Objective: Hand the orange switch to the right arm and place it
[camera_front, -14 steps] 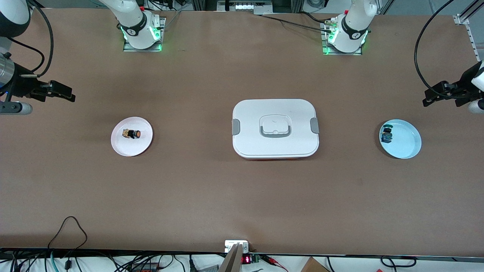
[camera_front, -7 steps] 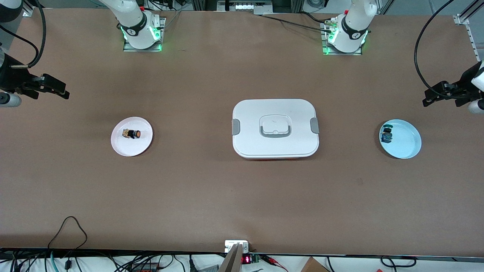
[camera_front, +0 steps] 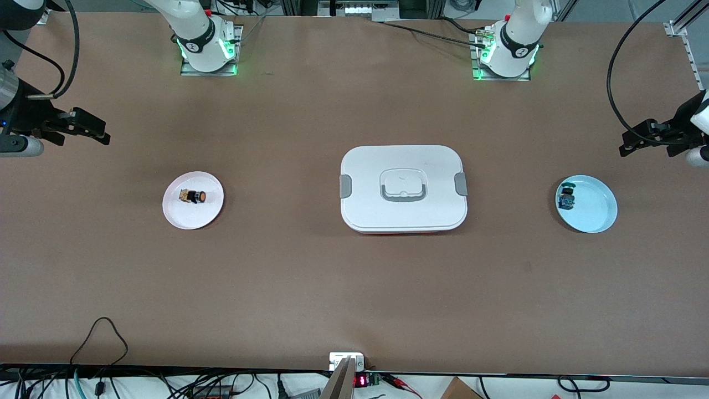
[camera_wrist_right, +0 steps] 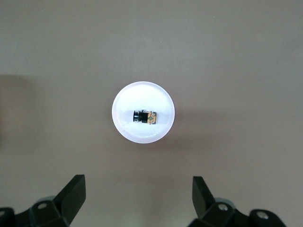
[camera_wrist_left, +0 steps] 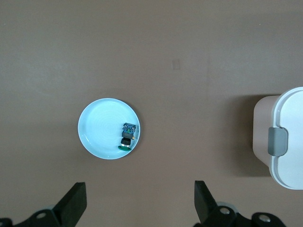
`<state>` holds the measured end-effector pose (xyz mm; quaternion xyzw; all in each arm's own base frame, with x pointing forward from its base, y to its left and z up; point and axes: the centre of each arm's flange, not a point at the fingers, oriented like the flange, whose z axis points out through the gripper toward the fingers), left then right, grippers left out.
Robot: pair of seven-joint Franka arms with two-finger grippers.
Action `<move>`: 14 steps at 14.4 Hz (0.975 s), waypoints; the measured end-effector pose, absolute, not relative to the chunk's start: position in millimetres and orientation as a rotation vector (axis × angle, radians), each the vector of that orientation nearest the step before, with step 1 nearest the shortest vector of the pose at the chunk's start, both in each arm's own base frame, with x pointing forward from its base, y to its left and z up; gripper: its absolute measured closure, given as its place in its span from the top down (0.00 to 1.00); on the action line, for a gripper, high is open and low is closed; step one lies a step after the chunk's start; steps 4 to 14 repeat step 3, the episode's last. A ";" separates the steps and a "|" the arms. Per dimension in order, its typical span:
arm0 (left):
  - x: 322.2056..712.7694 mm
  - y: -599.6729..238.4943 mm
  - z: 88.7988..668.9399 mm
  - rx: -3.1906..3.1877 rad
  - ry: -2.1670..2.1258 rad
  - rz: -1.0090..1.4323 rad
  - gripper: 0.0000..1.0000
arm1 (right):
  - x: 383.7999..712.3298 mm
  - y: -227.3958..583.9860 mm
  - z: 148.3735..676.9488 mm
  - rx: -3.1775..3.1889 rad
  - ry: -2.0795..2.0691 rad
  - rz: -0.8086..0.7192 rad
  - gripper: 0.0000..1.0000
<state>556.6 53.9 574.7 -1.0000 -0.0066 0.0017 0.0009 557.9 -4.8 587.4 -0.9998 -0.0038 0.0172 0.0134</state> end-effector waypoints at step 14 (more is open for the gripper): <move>556.6 53.9 574.7 -3.140 -0.021 0.005 1.00 | 555.8 -7.0 592.8 -3.114 -0.007 0.071 1.00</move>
